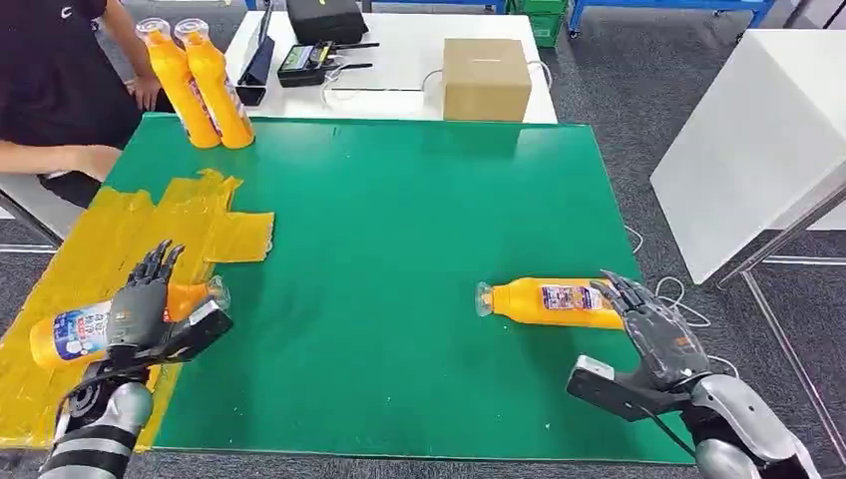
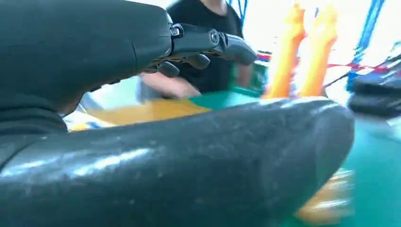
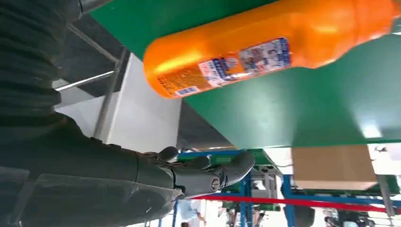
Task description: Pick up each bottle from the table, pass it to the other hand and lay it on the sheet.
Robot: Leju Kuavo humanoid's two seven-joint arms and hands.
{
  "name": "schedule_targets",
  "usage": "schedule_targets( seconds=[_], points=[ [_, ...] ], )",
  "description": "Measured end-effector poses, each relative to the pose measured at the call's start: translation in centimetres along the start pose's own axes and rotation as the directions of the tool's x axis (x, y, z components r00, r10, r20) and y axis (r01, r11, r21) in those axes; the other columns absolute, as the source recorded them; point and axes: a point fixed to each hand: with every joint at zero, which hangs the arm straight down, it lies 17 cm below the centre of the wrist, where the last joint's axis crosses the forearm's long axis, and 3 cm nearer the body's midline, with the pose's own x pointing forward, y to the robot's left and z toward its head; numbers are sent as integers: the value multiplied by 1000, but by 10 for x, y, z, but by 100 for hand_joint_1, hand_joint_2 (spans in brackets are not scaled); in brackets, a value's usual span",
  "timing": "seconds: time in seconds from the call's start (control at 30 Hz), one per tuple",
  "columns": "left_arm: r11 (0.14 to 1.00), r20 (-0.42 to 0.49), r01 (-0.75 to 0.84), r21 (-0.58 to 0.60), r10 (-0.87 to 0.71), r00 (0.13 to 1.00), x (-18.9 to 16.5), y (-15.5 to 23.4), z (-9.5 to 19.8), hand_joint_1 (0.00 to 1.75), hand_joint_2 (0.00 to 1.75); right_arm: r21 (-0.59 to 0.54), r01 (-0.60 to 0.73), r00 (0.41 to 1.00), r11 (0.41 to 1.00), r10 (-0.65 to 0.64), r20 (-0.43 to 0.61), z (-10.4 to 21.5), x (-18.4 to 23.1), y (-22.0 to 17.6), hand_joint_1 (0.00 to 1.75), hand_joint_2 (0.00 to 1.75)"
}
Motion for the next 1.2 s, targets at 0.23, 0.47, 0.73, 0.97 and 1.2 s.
schedule_targets(
  seconds=[0.23,0.47,0.73,0.97,1.2],
  points=[
    [963,108,-264,48,258,960,65,30,-14,0,0,17,-5,998,1000,6,-58,-1,-19,6,0,175],
    [959,174,-281,37,270,947,101,31,-8,0,0,75,25,987,997,-13,-161,-22,-63,29,0,175],
    [957,194,-287,41,274,942,111,33,-7,0,0,91,45,979,995,-26,-201,-29,-78,37,0,175],
    [955,202,-294,41,280,938,114,34,-7,0,0,103,53,976,993,-30,-214,-30,-82,42,0,175],
    [949,229,-314,35,298,927,128,35,-8,0,0,119,50,971,992,-21,-238,-45,-92,38,0,175]
  ],
)
